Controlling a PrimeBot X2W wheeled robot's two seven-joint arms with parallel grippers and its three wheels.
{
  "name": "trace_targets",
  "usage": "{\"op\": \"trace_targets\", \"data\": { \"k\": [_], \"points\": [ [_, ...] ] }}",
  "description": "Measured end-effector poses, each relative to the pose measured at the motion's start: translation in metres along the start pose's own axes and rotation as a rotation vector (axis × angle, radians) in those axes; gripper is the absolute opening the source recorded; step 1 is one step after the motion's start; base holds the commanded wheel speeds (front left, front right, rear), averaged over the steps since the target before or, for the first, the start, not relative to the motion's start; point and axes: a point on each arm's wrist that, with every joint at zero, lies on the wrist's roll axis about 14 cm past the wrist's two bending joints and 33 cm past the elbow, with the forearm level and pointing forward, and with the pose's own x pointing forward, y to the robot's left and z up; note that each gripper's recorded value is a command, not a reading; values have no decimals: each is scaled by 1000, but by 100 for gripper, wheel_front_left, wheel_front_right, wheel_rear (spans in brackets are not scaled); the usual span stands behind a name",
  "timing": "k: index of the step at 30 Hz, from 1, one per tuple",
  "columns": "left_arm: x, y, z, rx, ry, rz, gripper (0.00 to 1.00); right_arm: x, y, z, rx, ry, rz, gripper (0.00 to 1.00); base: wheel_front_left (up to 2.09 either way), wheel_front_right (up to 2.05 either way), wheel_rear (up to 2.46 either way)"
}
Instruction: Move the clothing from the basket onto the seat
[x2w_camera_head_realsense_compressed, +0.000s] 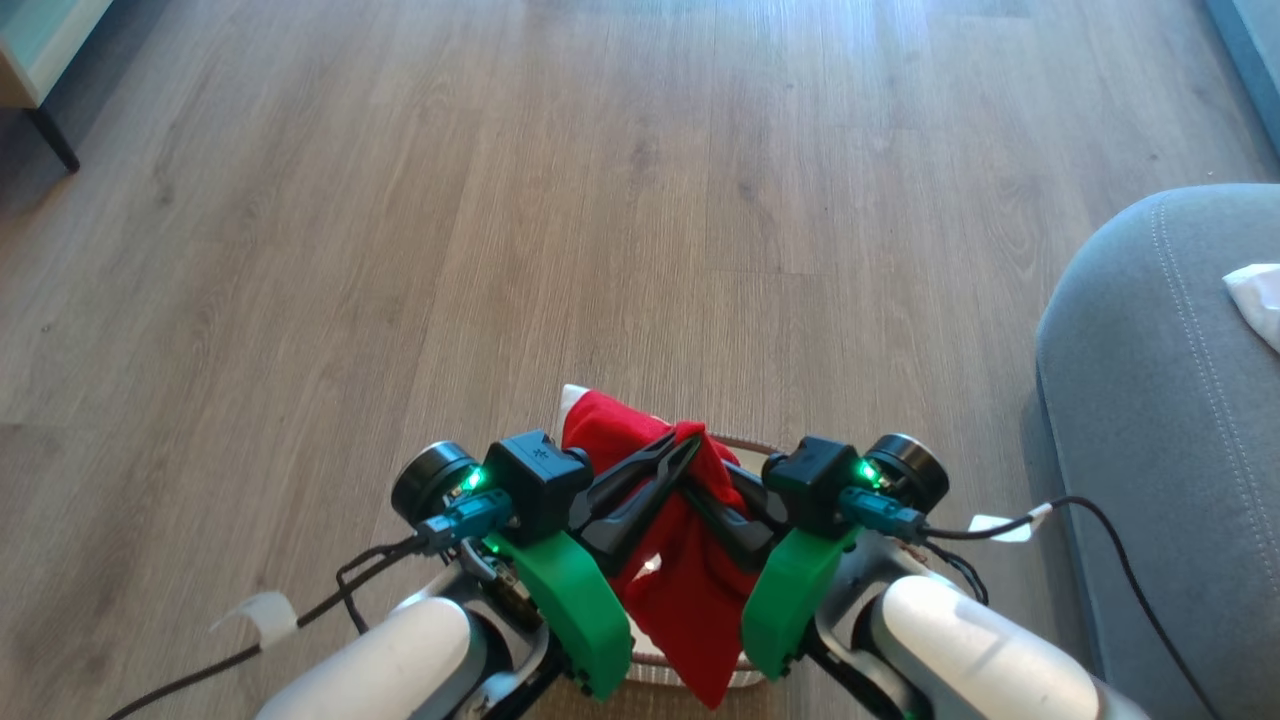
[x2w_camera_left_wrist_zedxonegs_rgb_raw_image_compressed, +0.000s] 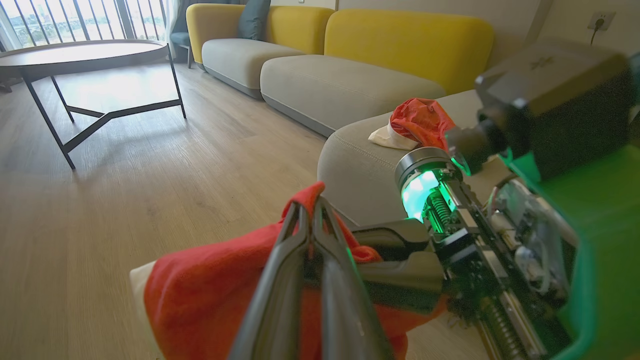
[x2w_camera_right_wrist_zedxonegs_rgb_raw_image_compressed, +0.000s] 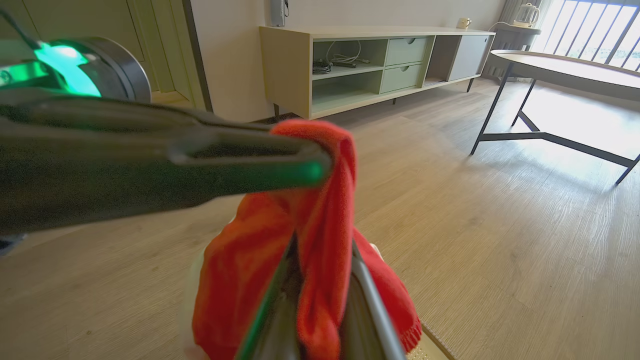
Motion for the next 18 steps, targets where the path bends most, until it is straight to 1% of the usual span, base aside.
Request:
{"op": "trace_targets", "data": {
  "k": [1, 2, 3, 4, 5, 8, 12, 18],
  "points": [
    [0, 0, 0, 0, 0, 1, 32, -1, -1, 0, -1, 2, -3, 0, 0, 0, 0],
    [0, 0, 0, 0, 1, 0, 47, -2, -3, 0, -3, 2, -7, 0, 0, 0, 0],
    [1, 0, -1, -1, 2, -1, 47, -3, -5, 0, -4, 2, -13, 0, 0, 0, 0],
    [1, 1, -1, -2, 1, 4, 83, -4, -8, 0, -5, 1, -21, 0, 0, 0, 0],
    [2, 1, -1, -2, -1, 5, 100, -5, -12, 1, -6, 0, -29, 0, 0, 0, 0],
    [3, 1, -1, -4, -6, 2, 100, -8, -18, 0, -7, 5, -48, 0, 0, 0, 0],
    [8, 2, -7, -9, 1, -3, 100, -17, -35, -1, -9, 14, -101, 0, 0, 0, 0],
    [20, -3, -16, -16, 8, -41, 100, -44, -67, 5, -23, 10, -219, 0, 0, 0, 0]
  ]
}}
